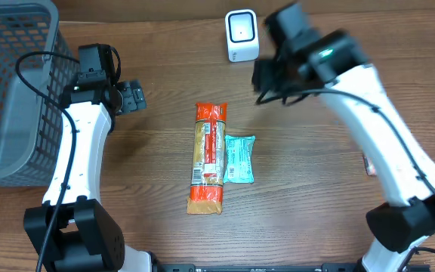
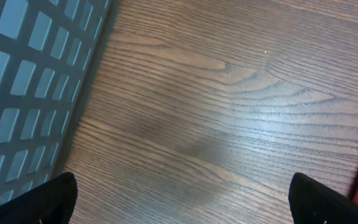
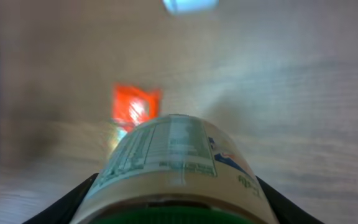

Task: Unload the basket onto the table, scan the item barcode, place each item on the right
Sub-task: 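Carry the jar up and back toward the white scanner, then hold the jar's label in front of the scanner window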

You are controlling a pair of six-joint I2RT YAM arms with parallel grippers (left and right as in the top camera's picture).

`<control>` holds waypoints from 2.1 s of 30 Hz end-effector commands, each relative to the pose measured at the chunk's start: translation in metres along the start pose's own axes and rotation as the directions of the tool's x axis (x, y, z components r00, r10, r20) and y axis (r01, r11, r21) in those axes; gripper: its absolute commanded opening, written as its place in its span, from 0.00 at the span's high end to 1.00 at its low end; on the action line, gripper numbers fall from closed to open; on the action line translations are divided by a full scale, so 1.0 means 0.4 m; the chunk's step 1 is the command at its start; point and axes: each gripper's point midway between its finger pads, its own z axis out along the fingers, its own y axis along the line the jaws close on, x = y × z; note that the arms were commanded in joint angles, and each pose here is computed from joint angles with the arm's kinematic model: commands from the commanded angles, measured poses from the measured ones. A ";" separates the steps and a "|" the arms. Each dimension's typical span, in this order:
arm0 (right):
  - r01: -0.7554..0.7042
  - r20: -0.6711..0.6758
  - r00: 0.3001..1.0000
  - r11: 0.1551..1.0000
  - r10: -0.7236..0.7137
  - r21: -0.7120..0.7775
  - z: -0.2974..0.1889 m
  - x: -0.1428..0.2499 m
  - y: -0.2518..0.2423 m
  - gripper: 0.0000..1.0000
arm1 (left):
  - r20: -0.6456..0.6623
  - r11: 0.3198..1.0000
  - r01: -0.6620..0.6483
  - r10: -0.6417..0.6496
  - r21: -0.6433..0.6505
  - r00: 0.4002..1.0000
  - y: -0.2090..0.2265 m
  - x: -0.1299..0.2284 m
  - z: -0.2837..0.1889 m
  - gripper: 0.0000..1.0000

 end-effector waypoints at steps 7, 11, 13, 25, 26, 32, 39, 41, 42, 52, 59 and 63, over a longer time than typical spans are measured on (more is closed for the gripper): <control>-0.038 -0.010 0.999 0.999 0.038 -0.021 0.001 -0.035 -0.017 0.72 | 0.016 1.000 0.002 -0.002 -0.002 1.000 -0.002 -0.014 -0.008 0.00; -0.034 -0.032 0.999 0.999 0.035 0.019 0.125 -0.054 -0.023 0.72 | 0.016 1.000 0.002 -0.002 -0.001 1.000 -0.002 -0.015 -0.008 0.00; -0.030 -0.028 0.999 0.999 0.030 0.020 0.186 -0.068 -0.017 0.73 | 0.016 1.000 0.002 -0.002 -0.001 1.000 -0.002 -0.015 -0.008 0.00; 0.041 0.379 0.925 0.999 -0.036 -0.004 0.319 -0.328 0.033 0.73 | 0.016 1.000 0.002 -0.002 -0.001 1.000 -0.002 -0.015 -0.008 0.00; 0.043 0.410 0.911 0.999 -0.031 -0.020 0.318 -0.348 0.044 0.73 | 0.016 1.000 0.002 -0.002 -0.002 1.000 -0.002 -0.014 -0.008 0.00; 0.054 0.528 0.848 0.998 -0.039 -0.013 0.385 -0.419 0.049 0.74 | 0.016 1.000 0.002 -0.002 -0.002 1.000 -0.002 -0.014 -0.008 0.00; 0.028 0.603 0.797 1.000 -0.023 0.000 0.504 -0.452 0.029 0.74 | 0.016 1.000 0.003 -0.003 -0.002 1.000 -0.002 -0.015 -0.008 0.00; 0.028 0.632 0.775 0.999 -0.009 -0.019 0.522 -0.466 0.033 0.75 | 0.016 1.000 0.003 -0.003 -0.002 1.000 -0.001 -0.015 -0.008 0.00; 0.025 0.643 0.766 0.999 0.000 -0.030 0.528 -0.470 0.036 0.75 | 0.016 1.000 0.004 -0.003 -0.002 1.000 -0.001 -0.015 -0.008 0.00; -0.007 0.691 0.718 0.994 0.080 -0.108 0.575 -0.488 0.043 0.76 | 0.016 1.000 0.004 -0.004 -0.002 1.000 -0.001 -0.015 -0.008 0.00; 0.006 0.724 0.684 0.992 0.089 -0.128 0.618 -0.494 0.040 0.75 | 0.016 1.000 0.003 -0.003 -0.002 1.000 -0.001 -0.014 -0.008 0.00; 0.010 0.742 0.663 0.990 0.098 -0.141 0.604 -0.506 0.046 0.75 | 0.016 1.000 0.004 -0.003 -0.002 1.000 -0.001 -0.015 -0.008 0.00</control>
